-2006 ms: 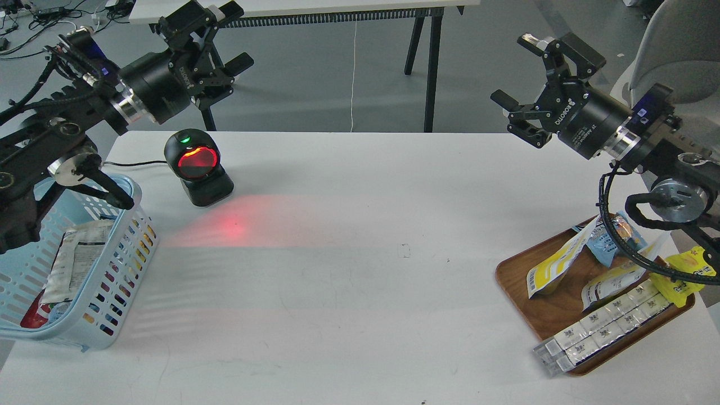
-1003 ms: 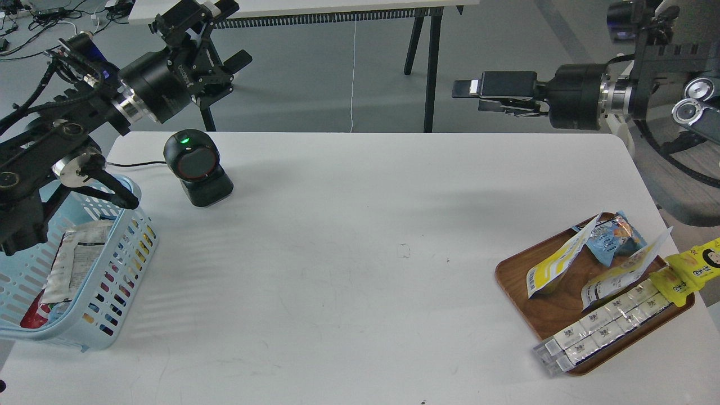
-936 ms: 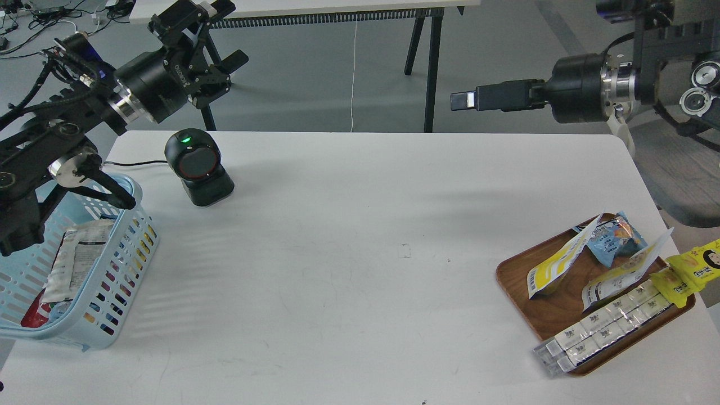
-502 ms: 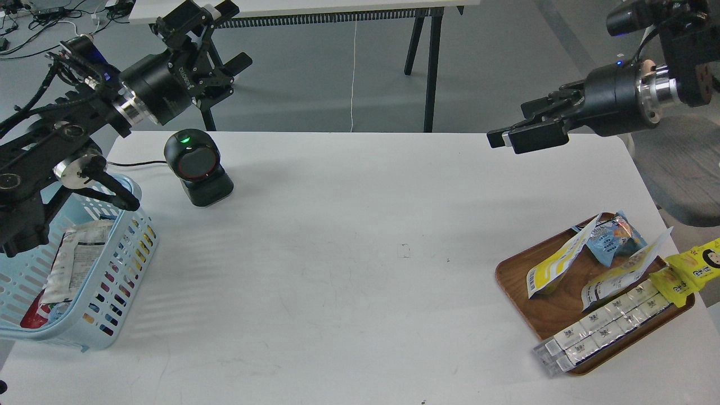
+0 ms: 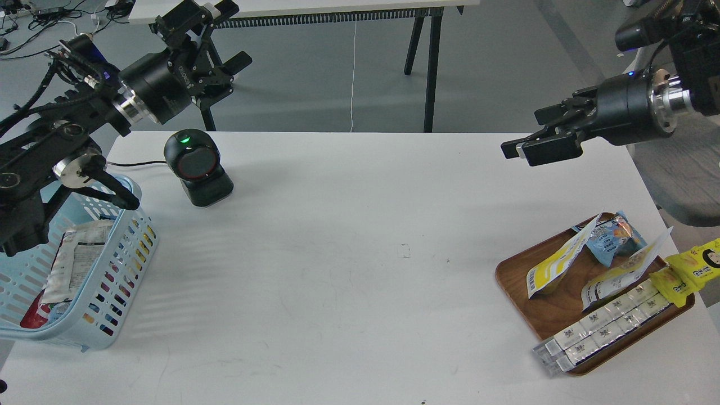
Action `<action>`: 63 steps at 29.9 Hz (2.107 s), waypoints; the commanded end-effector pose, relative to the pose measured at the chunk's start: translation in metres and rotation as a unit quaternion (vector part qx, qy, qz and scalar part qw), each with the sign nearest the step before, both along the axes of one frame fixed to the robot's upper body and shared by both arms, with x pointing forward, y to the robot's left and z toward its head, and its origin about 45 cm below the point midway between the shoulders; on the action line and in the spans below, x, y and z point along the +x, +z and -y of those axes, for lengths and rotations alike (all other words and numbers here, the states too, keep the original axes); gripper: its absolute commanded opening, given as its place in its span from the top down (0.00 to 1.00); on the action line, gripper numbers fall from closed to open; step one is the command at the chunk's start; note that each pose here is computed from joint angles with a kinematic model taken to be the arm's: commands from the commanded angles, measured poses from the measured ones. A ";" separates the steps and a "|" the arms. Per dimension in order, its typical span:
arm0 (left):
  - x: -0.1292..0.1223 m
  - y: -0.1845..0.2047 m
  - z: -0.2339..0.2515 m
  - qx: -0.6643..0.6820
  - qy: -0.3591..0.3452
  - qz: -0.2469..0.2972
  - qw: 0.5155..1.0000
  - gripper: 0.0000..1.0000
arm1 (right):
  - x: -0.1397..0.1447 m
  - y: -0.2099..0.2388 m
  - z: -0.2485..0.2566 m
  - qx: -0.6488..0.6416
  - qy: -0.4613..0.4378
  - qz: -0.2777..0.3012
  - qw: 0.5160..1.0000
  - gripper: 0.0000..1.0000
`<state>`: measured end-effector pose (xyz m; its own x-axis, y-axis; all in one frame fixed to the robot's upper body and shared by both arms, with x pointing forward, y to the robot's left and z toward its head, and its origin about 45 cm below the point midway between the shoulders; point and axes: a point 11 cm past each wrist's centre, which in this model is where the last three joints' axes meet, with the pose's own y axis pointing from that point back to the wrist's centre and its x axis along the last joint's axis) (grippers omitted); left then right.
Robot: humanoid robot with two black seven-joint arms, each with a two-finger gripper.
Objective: Scan snack and place in basket
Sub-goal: 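Move the right gripper forward over the wooden tray, then lower the right gripper and grasp the yellow snack pouch on the tray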
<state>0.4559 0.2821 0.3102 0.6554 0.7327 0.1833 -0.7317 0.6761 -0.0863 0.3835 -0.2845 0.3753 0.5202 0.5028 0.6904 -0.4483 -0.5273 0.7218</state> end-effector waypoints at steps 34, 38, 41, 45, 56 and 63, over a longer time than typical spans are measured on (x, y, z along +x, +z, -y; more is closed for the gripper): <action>0.005 -0.012 -0.001 0.000 0.013 -0.012 1.000 0.00 | -0.092 -0.052 0.096 -0.205 0.075 0.063 0.974 0.03; 0.005 -0.012 0.001 -0.002 0.012 -0.012 1.000 0.00 | -0.092 -0.055 0.095 -0.205 0.077 0.060 0.974 0.03; 0.006 -0.014 -0.003 -0.001 0.018 -0.014 1.000 0.00 | -0.094 -0.061 0.097 -0.206 0.075 0.050 0.974 0.03; 0.007 -0.016 -0.001 -0.002 0.017 -0.015 1.000 0.00 | -0.094 -0.071 0.092 -0.203 0.086 0.038 0.975 0.03; 0.007 -0.015 -0.002 -0.001 0.018 -0.015 1.000 0.00 | -0.066 -0.089 0.059 -0.205 0.132 0.034 0.969 0.03; 0.008 -0.017 -0.011 0.002 0.031 -0.018 0.999 0.00 | -0.063 -0.104 0.045 -0.209 0.156 0.018 0.965 0.04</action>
